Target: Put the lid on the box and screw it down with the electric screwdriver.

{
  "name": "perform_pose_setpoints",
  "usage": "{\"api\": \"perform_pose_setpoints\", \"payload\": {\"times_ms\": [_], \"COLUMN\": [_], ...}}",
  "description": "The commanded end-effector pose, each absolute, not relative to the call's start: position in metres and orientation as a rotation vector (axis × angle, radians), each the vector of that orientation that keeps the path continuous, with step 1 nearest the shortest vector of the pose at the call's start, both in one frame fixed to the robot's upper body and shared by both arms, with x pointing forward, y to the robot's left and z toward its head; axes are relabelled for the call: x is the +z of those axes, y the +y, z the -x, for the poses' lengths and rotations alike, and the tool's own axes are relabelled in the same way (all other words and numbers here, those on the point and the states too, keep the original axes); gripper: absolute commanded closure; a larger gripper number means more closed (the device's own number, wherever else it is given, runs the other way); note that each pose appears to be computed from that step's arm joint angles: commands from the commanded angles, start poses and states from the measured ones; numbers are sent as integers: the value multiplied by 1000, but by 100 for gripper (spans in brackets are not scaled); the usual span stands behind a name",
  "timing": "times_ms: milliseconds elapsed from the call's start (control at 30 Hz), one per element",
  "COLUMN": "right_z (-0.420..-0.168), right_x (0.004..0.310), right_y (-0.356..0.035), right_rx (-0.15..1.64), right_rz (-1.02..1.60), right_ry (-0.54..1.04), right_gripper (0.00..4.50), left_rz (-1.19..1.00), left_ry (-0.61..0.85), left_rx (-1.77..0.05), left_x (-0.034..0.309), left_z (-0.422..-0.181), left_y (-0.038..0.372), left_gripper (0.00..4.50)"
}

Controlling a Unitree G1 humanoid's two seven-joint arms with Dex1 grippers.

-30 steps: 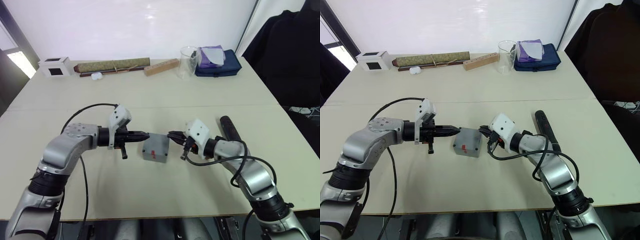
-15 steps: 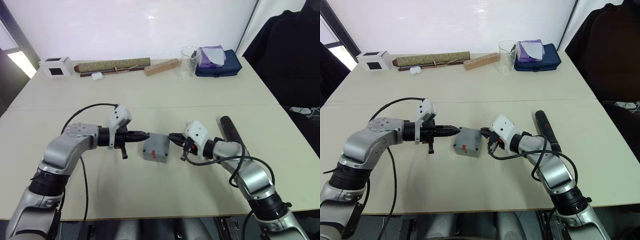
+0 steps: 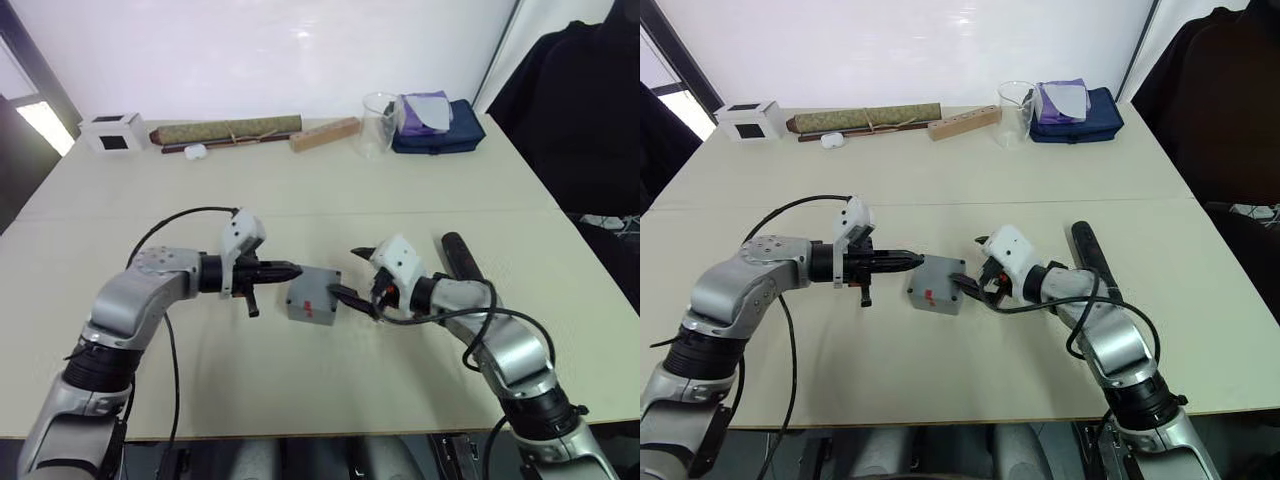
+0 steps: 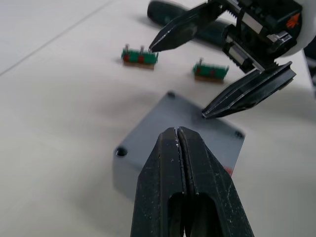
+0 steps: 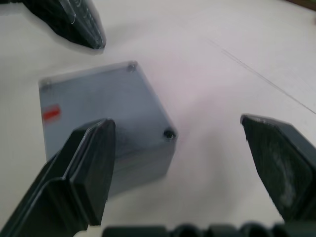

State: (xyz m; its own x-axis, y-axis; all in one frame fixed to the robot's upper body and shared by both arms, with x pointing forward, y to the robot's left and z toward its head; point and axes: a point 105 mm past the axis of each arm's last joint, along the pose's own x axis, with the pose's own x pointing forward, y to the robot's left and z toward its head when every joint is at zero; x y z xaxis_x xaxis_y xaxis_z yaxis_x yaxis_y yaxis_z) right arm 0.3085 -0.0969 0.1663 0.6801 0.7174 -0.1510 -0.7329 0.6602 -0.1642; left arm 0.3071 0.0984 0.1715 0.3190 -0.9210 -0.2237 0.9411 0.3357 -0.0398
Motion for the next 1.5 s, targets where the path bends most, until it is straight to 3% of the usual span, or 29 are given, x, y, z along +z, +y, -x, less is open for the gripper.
{"api": "perform_pose_setpoints", "payload": {"times_ms": [33, 167, 267, 400, 500, 567, 833, 1300, 1400, 1500], "right_z": [-302, -303, -316, -314, -308, -303, -308, -316, -304, -300], "right_x": [208, 245, 255, 244, 204, 190, 163, 130, 117, 109], "right_y": [-123, -162, -195, -221, -256, -265, -282, -267, -265, -264], "right_rx": [764, 685, 541, 453, 341, 346, 382, 471, 539, 552], "right_rz": [187, 180, 89, 98, 153, 136, 145, 162, 230, 240], "right_ry": [20, 57, 230, 485, 763, 867, 1018, 1185, 1252, 1284], "right_gripper": [16, 8, 8, 8, 8, 8, 8, 8, 90, 199], "left_rz": [-135, -211, -262, -300, -388, -416, -386, -333, -323, -317], "left_ry": [109, 89, 72, 60, 72, 77, 64, 91, 98, 111], "left_rx": [-1267, -1348, -1393, -1417, -1463, -1476, -1440, -1375, -1364, -1342], "left_x": [205, 214, 217, 218, 207, 202, 200, 185, 185, 180], "left_z": [-302, -293, -290, -291, -287, -287, -279, -277, -275, -277], "left_y": [93, 85, 81, 76, 70, 68, 68, 61, 61, 62], "left_gripper": [450, 450, 450, 450, 450, 450, 450, 450, 450, 450]}}
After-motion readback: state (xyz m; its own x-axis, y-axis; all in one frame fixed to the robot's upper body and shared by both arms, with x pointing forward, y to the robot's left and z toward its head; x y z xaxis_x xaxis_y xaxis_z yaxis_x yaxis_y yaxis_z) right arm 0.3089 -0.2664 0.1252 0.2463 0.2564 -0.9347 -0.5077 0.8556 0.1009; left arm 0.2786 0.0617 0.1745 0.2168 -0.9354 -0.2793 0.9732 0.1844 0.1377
